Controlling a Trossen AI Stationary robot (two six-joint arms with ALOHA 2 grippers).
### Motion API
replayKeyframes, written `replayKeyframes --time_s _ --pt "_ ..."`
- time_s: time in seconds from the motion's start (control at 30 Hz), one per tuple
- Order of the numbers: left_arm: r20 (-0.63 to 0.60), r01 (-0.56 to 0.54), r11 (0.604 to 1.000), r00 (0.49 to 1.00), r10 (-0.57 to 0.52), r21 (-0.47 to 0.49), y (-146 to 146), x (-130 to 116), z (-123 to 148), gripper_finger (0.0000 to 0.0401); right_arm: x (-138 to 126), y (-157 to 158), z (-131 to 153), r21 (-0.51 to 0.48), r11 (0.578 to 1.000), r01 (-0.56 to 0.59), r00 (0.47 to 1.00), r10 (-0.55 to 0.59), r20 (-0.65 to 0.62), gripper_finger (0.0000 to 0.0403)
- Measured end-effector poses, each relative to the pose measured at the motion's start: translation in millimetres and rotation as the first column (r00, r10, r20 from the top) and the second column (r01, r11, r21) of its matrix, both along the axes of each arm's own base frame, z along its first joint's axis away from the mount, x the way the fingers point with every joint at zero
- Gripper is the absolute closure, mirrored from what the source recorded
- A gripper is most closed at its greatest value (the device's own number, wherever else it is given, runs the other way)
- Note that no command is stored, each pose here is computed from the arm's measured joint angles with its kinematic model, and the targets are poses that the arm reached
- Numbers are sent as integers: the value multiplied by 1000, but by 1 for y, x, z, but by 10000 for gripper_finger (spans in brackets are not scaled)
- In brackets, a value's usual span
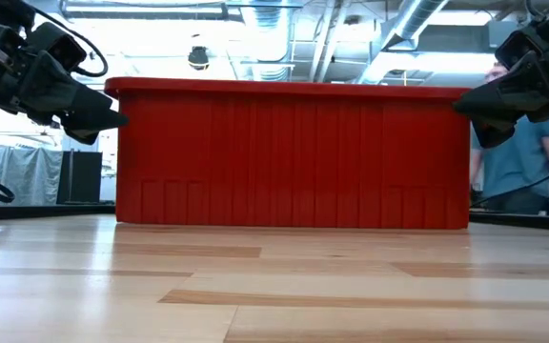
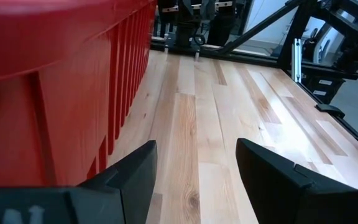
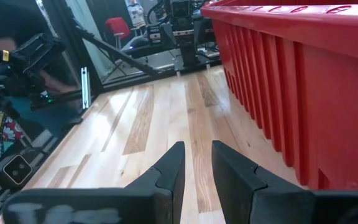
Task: Pick and place slides into bin
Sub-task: Return to Home Position
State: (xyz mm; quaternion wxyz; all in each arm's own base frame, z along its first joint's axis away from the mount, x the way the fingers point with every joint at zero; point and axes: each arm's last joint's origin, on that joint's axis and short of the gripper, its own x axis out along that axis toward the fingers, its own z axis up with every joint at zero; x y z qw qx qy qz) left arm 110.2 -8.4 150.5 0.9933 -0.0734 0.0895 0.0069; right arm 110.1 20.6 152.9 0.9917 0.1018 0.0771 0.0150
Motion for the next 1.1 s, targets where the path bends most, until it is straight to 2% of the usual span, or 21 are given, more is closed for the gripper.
replayKeyframes --time_s 1.1 --pt "0 -2 1000 1000 2 -12 0 0 0 191 0 0 0 0 1000 0 1000 0 0 332"
